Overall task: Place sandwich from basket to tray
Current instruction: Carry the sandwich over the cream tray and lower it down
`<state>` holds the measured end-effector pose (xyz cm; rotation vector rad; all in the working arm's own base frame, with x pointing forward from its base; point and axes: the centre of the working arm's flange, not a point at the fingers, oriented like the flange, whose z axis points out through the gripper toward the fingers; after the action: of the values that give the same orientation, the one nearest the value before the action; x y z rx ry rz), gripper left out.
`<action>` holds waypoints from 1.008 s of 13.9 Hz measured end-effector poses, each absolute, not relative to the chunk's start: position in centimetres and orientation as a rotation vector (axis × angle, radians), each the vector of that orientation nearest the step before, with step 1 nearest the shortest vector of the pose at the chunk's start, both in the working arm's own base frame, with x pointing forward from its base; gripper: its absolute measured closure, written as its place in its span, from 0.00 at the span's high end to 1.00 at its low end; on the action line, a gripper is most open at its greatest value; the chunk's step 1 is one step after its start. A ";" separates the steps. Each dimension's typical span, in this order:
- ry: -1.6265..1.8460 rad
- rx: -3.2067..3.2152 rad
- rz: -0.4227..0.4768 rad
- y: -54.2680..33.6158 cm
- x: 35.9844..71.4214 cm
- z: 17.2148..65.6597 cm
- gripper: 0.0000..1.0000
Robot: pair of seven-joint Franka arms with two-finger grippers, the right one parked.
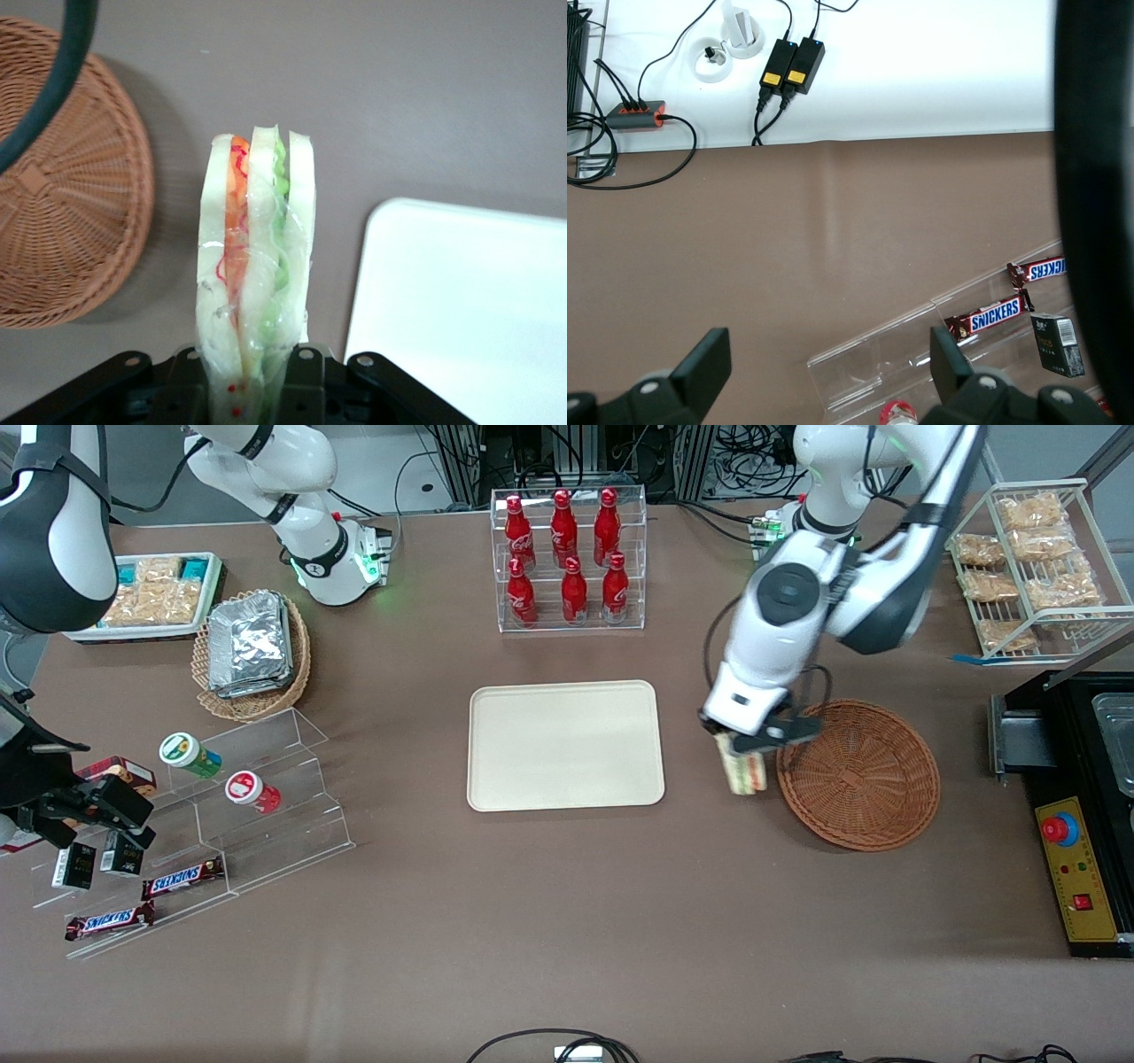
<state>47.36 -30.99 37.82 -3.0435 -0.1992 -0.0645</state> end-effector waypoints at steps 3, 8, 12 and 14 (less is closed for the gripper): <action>-0.012 -3.035 -0.097 -37.1 44.5 35.1 0.20; 0.111 -3.036 -0.051 -44.6 41.9 27.7 0.20; 0.120 -3.042 0.030 -46.8 39.9 21.6 0.20; 0.122 -3.046 0.037 -47.2 39.9 21.3 0.20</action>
<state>39.92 -47.15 21.28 -3.0456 0.1219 0.0372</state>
